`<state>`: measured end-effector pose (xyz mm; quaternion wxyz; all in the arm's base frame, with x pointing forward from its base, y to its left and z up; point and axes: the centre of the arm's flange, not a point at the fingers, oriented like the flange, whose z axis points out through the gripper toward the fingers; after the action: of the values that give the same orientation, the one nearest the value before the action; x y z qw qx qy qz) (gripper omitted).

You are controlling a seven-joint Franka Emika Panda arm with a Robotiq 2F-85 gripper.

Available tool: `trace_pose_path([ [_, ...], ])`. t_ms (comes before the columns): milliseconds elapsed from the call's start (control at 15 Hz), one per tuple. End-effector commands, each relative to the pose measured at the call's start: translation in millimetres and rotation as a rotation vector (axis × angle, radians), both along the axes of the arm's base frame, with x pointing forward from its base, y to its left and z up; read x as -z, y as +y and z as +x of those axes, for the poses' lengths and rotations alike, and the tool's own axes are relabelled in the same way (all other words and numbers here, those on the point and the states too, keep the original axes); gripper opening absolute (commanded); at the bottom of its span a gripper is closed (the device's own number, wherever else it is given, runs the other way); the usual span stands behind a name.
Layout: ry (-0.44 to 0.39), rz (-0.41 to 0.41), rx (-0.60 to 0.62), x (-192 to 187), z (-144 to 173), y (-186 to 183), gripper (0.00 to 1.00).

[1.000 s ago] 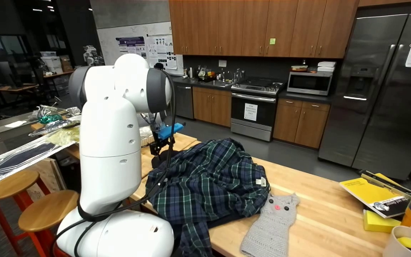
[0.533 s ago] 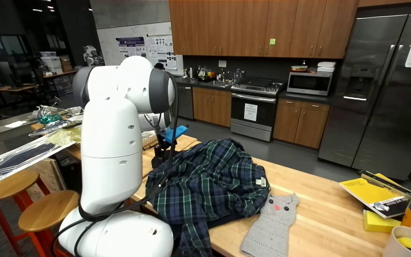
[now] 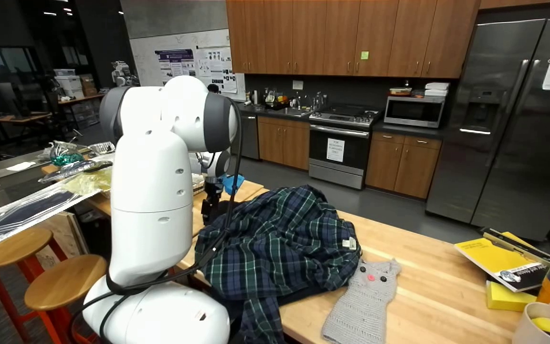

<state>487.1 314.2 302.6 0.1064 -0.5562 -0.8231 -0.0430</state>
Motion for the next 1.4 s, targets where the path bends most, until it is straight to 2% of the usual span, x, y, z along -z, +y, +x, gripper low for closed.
trace_pose_path([
  [0,0.086,0.038,-0.119,-8.4,-5.9,-14.1,1.0],
  [267,0.125,0.001,-0.134,-7.3,-8.4,-15.7,1.0],
  [533,0.063,-0.027,-0.087,-9.9,-6.0,-12.1,1.0],
  [933,-0.172,-0.069,0.166,-17.7,18.6,-4.2,1.0],
  [1333,-0.394,-0.184,0.375,-18.3,19.6,4.1,1.0],
])
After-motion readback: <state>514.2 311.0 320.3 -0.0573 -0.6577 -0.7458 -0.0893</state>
